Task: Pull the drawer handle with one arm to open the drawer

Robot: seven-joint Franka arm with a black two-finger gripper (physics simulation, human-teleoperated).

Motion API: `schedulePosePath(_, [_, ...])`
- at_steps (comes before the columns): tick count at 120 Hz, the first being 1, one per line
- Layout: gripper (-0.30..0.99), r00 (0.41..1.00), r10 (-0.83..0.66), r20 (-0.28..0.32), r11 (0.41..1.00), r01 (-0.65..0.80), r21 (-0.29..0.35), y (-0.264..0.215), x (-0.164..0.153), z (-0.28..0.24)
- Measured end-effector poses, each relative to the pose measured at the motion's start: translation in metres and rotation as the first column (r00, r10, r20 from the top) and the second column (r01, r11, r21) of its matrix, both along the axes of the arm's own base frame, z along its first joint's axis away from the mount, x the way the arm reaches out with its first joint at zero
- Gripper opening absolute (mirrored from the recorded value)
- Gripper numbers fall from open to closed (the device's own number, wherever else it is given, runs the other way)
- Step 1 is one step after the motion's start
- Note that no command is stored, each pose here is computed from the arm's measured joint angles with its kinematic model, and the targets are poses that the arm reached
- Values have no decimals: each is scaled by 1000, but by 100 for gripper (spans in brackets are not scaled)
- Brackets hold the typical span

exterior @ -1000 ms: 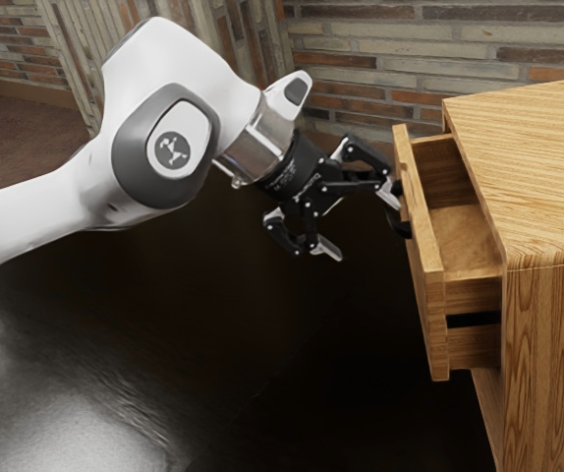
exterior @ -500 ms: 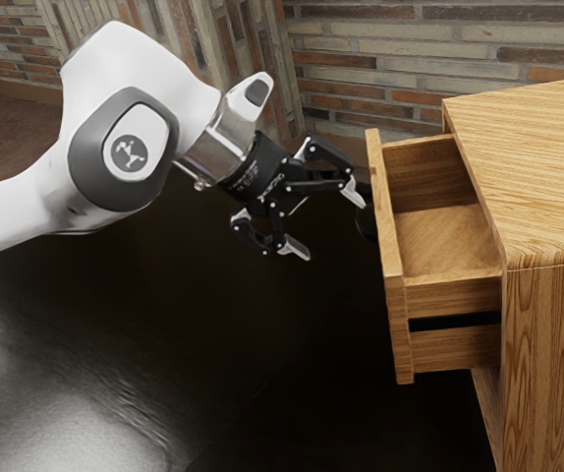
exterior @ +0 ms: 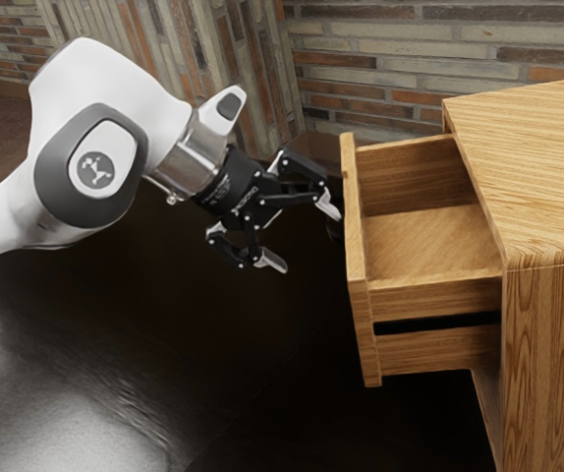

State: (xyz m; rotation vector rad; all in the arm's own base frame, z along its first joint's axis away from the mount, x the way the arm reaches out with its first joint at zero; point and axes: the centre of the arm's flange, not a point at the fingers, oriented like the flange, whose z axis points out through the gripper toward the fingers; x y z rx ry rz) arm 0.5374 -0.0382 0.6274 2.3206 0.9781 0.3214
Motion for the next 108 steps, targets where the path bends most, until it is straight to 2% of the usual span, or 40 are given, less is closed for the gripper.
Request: schedulePosePath(108, [69,998,64,9,997,-64,-32,77,-65,-2])
